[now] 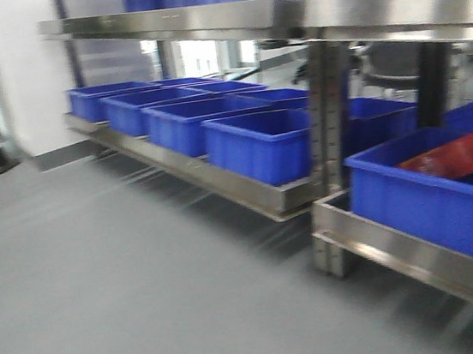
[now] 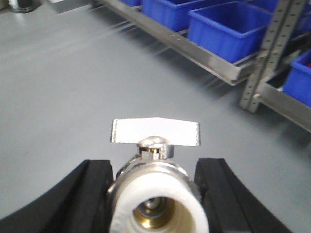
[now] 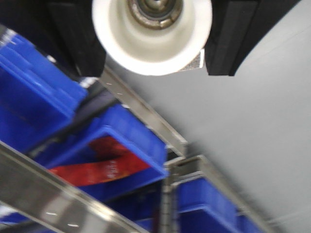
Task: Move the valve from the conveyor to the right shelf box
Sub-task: 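Drive the base up to the steel shelf with blue bins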
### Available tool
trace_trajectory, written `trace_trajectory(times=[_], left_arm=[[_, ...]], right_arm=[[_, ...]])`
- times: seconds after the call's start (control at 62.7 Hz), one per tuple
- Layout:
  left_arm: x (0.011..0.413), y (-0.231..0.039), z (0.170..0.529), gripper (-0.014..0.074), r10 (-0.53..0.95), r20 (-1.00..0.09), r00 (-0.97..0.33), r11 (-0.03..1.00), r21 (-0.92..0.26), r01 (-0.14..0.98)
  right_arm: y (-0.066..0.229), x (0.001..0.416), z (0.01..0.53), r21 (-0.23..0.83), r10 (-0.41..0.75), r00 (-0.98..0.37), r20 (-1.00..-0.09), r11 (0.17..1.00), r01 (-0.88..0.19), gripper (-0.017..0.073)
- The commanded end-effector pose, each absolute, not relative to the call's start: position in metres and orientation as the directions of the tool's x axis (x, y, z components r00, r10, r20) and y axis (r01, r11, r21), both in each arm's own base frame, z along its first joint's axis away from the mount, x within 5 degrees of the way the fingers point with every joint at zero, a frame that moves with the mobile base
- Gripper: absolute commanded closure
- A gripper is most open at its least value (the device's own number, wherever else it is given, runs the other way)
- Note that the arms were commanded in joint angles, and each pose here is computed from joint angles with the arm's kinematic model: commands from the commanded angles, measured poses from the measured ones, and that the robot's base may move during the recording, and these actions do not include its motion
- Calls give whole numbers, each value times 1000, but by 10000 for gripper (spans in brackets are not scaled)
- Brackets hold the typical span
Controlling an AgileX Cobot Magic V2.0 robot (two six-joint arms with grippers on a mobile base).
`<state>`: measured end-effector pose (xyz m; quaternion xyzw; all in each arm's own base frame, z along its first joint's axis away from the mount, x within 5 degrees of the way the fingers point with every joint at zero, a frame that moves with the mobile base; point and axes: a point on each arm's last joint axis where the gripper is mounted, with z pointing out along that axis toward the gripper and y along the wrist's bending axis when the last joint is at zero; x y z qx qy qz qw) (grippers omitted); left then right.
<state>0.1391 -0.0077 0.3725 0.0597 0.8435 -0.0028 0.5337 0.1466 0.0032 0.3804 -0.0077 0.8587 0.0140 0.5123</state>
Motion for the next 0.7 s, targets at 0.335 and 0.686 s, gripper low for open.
trace_trajectory(times=[0.335,0.686], left_arm=[[139,-8,381,705,84,-932,-353,994,52,99],[139,-8,381,705,84,-932,-353,994,52,99]], right_arm=[[2,146,391,3,-6,-388,-921,1000,-23,723],[2,146,391,3,-6,-388,-921,1000,-23,723]])
